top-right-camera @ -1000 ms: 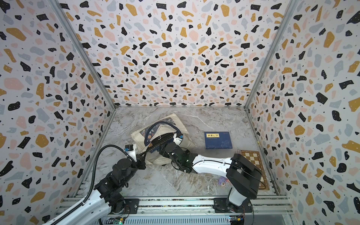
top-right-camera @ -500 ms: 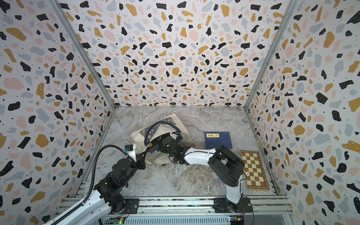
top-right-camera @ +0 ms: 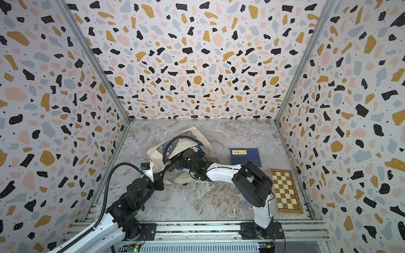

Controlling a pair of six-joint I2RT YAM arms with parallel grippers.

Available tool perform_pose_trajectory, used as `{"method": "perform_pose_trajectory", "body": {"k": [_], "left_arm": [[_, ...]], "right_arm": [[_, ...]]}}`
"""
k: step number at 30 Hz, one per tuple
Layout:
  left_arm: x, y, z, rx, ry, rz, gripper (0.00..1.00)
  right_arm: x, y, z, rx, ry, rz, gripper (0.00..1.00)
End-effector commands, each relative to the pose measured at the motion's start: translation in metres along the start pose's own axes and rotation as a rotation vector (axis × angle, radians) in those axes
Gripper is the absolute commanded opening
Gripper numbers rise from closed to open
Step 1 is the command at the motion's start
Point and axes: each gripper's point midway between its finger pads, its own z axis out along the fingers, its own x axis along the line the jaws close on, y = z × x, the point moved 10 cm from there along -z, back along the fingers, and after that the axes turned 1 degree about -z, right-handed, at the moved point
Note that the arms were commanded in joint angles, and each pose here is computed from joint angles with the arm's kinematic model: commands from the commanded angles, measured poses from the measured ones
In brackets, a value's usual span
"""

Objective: Take out the books from the canvas bag
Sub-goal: Pick up the book from the canvas bag.

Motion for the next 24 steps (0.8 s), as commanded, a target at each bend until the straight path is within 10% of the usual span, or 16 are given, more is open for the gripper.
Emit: {"method": "perform_pose_trajectory", "body": {"k": [1, 24], "left_arm": [[-0.006, 0.009, -0.001, -0.05, -0.044, -0.008, 0.0], [-0.006, 0.009, 0.0, -0.046, -0.04, -0.002, 0.0]], "right_arm": [[0.023, 0.024, -0.015, -0.078, 0.071, -0.028, 0.24], [0.062, 0.046, -0.012, -0.129, 0.319, -0.042, 0.35]]}}
